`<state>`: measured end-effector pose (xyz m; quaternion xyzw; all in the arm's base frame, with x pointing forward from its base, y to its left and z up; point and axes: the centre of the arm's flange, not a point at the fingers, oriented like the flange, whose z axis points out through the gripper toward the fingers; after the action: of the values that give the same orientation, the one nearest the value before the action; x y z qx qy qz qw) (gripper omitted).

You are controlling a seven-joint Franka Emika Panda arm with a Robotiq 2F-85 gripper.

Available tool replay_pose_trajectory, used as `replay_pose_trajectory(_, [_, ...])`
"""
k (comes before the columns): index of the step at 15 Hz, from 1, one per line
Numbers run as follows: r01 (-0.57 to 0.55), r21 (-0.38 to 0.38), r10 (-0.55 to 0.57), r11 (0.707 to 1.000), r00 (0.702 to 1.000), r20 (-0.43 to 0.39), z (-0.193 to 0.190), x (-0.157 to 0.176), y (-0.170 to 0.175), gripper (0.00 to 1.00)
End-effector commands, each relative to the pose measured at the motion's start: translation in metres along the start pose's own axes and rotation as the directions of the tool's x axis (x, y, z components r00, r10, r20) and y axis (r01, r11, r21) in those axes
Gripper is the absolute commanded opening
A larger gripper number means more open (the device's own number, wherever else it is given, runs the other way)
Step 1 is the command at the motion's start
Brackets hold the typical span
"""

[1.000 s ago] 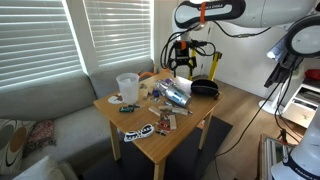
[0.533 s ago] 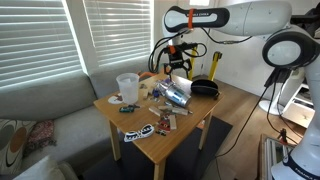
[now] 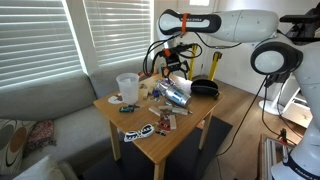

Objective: Put the silver cup next to the plastic cup

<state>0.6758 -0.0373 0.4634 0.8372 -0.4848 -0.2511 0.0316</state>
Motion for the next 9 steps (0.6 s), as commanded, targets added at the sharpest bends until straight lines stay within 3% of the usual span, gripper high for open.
replay_pose_trajectory(1, [-0.012, -0.076, 0.015, 0.997, 0.999, 0.039, -0.007, -0.002, -0.022, 0.98])
replay_pose_trajectory(4, [-0.035, -0.118, 0.042, 0.992, 0.997, 0.06, 0.004, 0.002, -0.025, 0.97])
replay_pose_trajectory(5, [-0.045, -0.136, 0.054, 0.99, 0.997, 0.061, 0.007, 0.004, -0.024, 0.72])
replay_pose_trajectory(6, [-0.056, -0.154, 0.066, 0.987, 0.996, 0.059, 0.009, 0.005, -0.023, 0.71])
replay_pose_trajectory(9, [-0.06, -0.182, 0.074, 0.982, 0.995, 0.07, 0.013, 0.009, -0.019, 0.49])
